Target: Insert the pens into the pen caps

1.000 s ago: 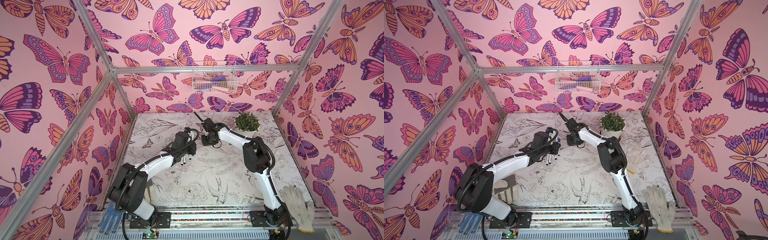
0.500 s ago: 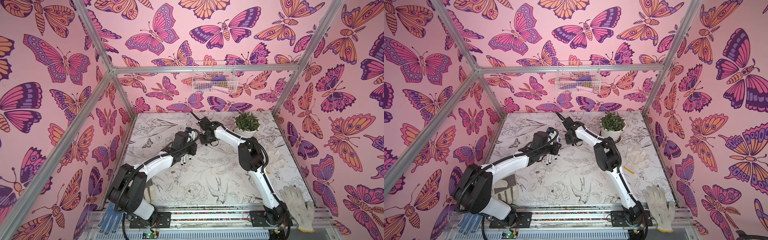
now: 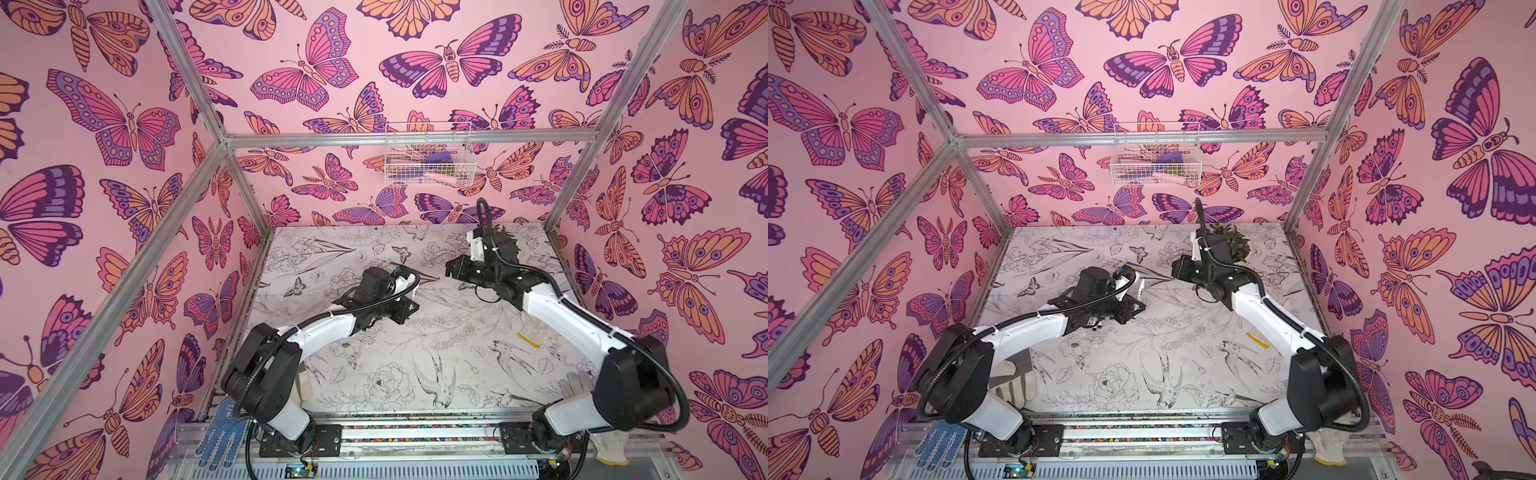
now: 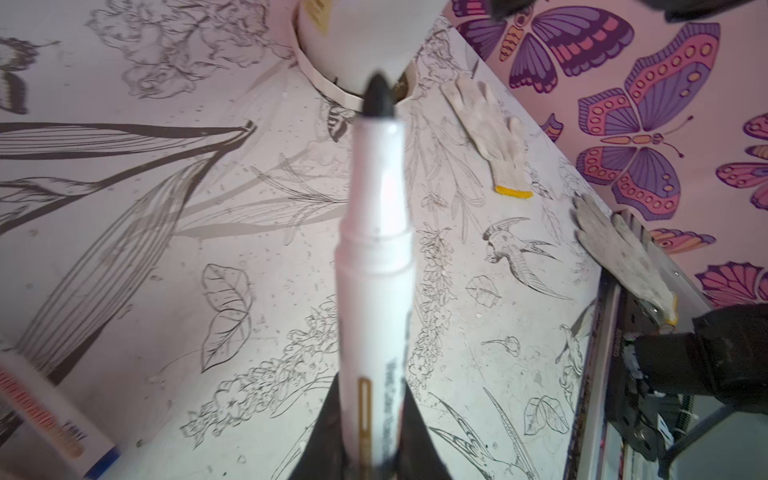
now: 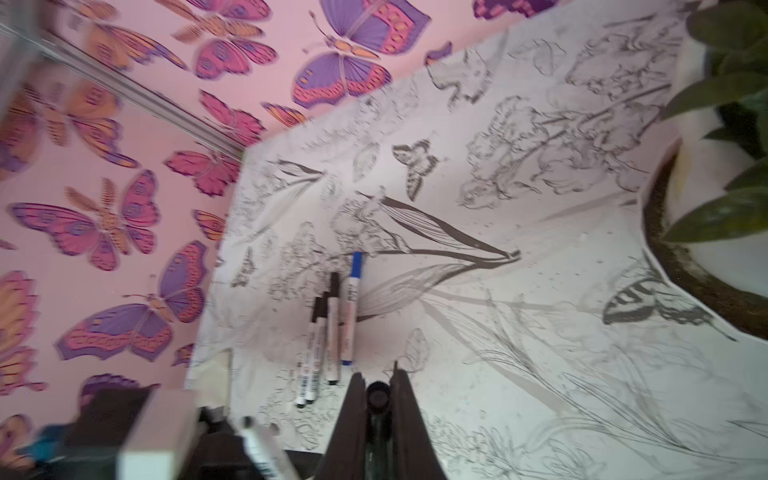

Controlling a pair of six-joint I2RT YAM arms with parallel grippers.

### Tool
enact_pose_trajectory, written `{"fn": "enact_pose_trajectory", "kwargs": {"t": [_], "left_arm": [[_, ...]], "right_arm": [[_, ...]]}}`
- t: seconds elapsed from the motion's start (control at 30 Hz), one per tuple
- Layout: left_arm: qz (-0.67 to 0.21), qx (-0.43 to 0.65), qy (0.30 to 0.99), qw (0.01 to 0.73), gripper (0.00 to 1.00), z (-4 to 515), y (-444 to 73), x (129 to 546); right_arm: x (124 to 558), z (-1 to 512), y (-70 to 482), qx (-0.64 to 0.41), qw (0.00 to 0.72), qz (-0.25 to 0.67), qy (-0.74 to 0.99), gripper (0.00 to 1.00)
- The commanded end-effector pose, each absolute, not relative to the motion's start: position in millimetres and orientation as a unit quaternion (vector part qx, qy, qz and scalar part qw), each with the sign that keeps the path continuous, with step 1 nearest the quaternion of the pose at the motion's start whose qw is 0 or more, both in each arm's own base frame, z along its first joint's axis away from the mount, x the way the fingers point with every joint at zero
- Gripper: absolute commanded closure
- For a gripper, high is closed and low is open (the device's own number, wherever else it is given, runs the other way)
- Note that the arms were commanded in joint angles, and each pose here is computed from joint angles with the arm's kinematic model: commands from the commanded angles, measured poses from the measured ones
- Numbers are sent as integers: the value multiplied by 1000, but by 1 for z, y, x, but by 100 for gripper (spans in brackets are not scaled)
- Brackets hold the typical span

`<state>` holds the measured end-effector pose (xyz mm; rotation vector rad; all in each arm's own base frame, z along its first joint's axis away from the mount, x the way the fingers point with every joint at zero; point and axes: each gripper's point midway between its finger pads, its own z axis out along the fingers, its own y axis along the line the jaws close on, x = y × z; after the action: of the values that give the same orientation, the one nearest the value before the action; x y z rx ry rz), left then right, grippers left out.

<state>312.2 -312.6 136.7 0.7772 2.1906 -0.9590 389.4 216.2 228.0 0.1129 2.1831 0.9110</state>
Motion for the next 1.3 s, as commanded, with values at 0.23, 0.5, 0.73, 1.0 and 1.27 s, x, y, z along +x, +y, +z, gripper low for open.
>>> {"fn": "enact_pose_trajectory", "kwargs": {"t": [0.23,0.5,0.73,1.0,1.27], "left_arm": [[-406,349,788,304,100,155,-345,299],[-403,348,790,305,100,154,-346,300],[-400,347,791,307,100,153,-345,301],[-399,347,791,307,100,153,-345,300],[-400,346,792,306,100,152,-345,301]], "right_arm": [[381,262,243,72,384,522,758,100],[375,264,247,53,378,527,759,100],[370,255,248,40,365,520,771,100],[358,247,252,18,351,509,786,100],[354,247,261,10,342,516,785,100]]}}
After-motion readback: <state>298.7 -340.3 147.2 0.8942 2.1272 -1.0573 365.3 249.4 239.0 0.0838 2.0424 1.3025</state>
